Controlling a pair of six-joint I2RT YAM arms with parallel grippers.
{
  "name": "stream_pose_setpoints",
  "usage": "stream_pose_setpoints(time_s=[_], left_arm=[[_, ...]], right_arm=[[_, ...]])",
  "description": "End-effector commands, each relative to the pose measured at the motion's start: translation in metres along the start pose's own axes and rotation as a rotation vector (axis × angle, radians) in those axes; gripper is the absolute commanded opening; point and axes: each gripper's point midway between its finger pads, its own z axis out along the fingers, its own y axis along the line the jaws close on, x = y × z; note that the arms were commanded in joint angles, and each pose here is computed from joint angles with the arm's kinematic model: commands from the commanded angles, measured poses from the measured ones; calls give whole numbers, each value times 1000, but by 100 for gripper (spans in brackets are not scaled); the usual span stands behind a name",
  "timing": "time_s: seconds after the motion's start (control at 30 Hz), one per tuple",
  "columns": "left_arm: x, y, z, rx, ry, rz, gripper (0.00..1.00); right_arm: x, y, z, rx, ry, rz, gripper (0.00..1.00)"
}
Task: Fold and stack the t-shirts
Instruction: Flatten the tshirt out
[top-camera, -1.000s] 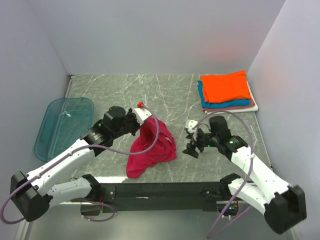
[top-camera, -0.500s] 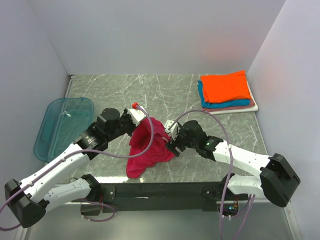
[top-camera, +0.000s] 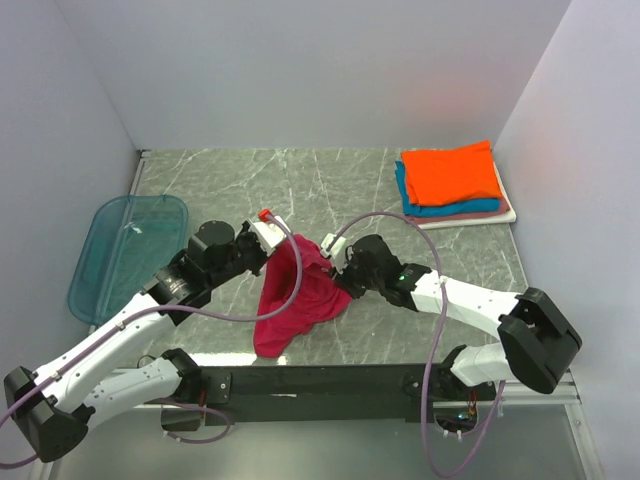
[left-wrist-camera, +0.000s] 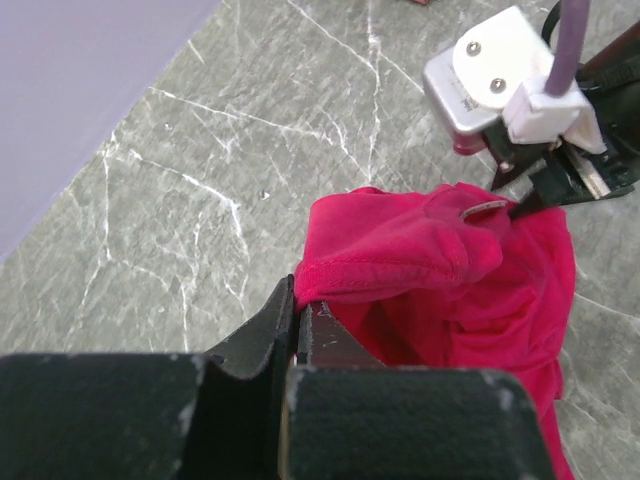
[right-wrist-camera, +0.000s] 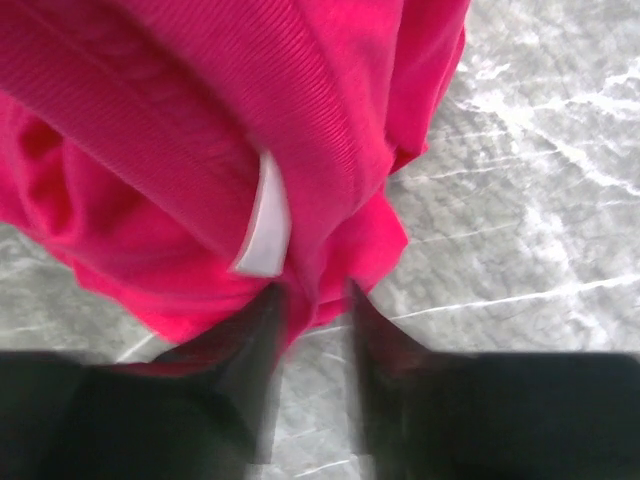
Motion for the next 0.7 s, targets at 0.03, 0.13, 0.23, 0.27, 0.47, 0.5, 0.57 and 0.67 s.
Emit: stream_pose_setpoints(time_s=[0.03, 0.13, 0.23, 0.27, 0.47, 0.5, 0.57, 0.67], left_arm=[[-9, 10, -6, -47, -43, 23, 0], [-8, 10, -6, -47, -40, 24, 0], [-8, 10, -6, -46, -36, 23, 0], [-8, 11, -6, -47, -35, 24, 0], [-25, 15, -4, -46, -71, 43, 0], [-31, 17, -3, -48, -85, 53, 0], [-50, 20, 3, -46, -126, 62, 0], [-81, 30, 16, -51, -178, 80, 0]], right_arm=[[-22, 3, -11, -20, -57, -40, 26], [-24, 6, -14, -42, -55, -54, 11], [-26, 5, -19, -52, -56, -74, 0], [-33, 5, -24, -52, -74, -84, 0], [-66, -21, -61, 29, -180, -127, 0], [-70, -35, -69, 72, -191, -130, 0], [-93, -56, -91, 149, -248, -144, 0], [-122, -103, -127, 309, -276, -121, 0]])
